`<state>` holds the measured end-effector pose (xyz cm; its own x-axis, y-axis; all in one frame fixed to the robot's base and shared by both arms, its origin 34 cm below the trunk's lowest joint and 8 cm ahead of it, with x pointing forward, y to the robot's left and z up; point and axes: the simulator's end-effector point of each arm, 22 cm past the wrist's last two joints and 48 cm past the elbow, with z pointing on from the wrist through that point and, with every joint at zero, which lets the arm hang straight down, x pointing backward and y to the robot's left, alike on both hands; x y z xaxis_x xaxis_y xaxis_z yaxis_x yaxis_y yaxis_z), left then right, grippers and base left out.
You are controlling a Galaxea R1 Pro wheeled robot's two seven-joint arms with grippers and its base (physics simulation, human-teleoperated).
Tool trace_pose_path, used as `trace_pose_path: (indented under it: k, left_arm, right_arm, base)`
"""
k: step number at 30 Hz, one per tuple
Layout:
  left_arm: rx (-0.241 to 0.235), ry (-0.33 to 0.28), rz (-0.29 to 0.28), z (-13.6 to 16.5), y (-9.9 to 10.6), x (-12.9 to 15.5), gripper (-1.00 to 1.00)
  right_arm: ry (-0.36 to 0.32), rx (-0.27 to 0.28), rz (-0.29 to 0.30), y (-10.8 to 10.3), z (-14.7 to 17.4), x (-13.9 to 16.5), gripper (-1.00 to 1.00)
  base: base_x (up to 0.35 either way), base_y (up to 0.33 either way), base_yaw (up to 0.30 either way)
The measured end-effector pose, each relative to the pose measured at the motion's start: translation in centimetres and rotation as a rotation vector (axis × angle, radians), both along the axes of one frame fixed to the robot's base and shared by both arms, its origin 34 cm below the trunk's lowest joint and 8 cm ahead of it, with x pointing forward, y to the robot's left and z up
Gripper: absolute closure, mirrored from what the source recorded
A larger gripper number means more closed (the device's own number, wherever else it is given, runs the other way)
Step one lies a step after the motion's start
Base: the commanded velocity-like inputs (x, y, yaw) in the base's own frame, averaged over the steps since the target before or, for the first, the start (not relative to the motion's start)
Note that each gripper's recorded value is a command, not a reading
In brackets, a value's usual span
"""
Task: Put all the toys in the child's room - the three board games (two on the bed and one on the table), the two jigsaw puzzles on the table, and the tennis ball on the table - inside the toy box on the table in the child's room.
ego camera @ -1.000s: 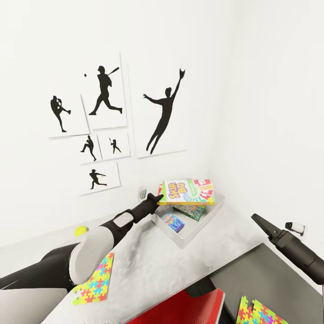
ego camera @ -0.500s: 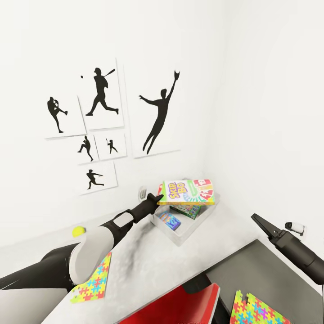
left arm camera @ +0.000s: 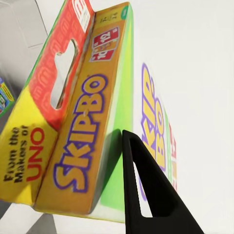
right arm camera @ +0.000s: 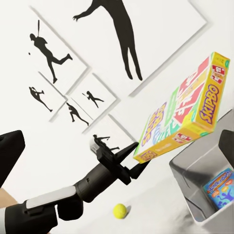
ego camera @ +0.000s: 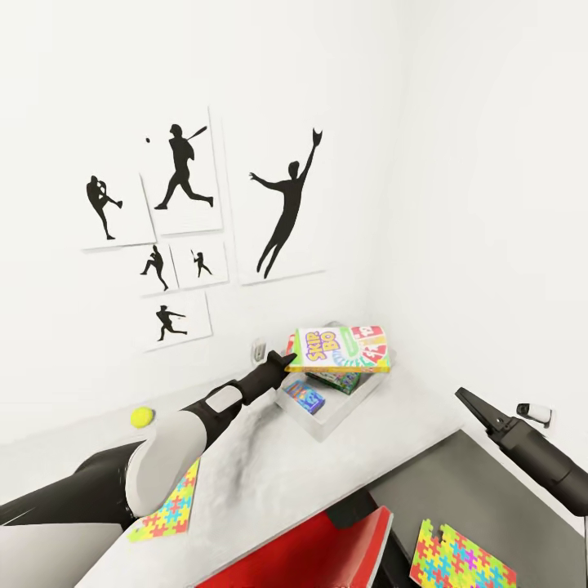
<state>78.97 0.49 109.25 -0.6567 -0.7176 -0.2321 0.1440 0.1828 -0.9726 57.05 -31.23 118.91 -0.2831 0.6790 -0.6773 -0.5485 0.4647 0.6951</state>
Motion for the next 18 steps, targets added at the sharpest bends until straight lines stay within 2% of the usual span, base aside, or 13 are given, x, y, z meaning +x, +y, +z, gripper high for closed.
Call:
trace_pose_path:
  k: [10, 12, 14, 15, 18]
  left_arm:
    - [0.013, 0.001, 0.023, 0.4, 0.6, 0.8, 1.0]
    - [0.042, -0.006, 0.062, 0.7, 1.5, 1.7, 1.0]
    - [0.097, -0.002, 0.128, 0.5, 3.0, 3.0, 1.0]
    - [0.129, 0.011, 0.156, 0.1, 3.6, 3.4, 1.0]
    - [0.184, 0.043, 0.201, -0.7, 4.8, 4.1, 1.0]
  right_arm:
    - [-0.003, 0.002, 0.001, 0.0, 0.1, -0.1, -1.0]
    - [-0.003, 0.002, 0.001, 0.0, 0.1, -0.1, -1.0]
    - [-0.003, 0.003, 0.001, 0.0, 0.1, -0.1, -1.0]
    - [-0.003, 0.003, 0.001, 0.0, 0.1, -0.1, -1.0]
    - [-0.003, 0.002, 0.002, 0.0, 0.1, -0.1, -1.0]
  base:
    - [-0.001, -0.001, 0.0]
    - [0.0, 0.0, 0.0]
    - [0.0, 0.0, 0.0]
    - [0.0, 0.0, 0.0]
    - [0.0, 0.0, 0.0]
